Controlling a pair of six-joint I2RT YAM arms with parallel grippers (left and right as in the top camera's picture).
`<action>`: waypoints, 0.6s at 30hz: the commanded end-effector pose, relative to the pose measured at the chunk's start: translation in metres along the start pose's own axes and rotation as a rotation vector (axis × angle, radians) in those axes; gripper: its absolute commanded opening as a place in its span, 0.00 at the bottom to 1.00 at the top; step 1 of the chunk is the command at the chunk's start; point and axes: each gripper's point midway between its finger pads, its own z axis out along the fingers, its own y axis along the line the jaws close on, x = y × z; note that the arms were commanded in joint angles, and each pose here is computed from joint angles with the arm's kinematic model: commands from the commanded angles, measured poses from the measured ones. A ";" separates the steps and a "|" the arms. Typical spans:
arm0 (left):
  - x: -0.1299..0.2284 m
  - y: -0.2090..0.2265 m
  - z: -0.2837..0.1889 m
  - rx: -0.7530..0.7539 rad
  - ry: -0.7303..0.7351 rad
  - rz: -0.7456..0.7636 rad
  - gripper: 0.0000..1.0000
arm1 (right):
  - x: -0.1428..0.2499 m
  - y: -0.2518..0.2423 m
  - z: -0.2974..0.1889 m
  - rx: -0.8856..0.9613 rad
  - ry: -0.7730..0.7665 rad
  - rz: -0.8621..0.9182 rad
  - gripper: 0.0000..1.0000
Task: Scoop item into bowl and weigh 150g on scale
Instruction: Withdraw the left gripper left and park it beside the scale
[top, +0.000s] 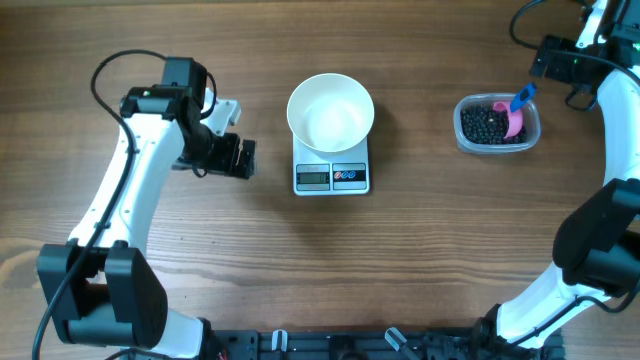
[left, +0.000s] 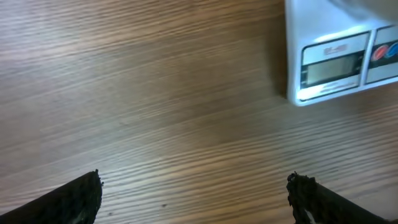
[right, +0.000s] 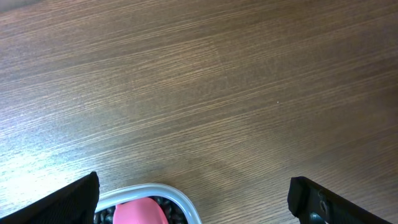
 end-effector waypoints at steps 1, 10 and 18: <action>-0.003 -0.003 0.004 0.016 -0.009 0.183 1.00 | -0.011 -0.003 -0.012 0.014 -0.038 0.021 1.00; -0.001 -0.016 0.013 0.138 -0.110 1.057 1.00 | -0.011 -0.003 -0.012 0.014 -0.038 0.021 1.00; 0.018 -0.039 0.028 0.276 -0.207 1.391 1.00 | -0.011 -0.003 -0.012 0.014 -0.038 0.020 1.00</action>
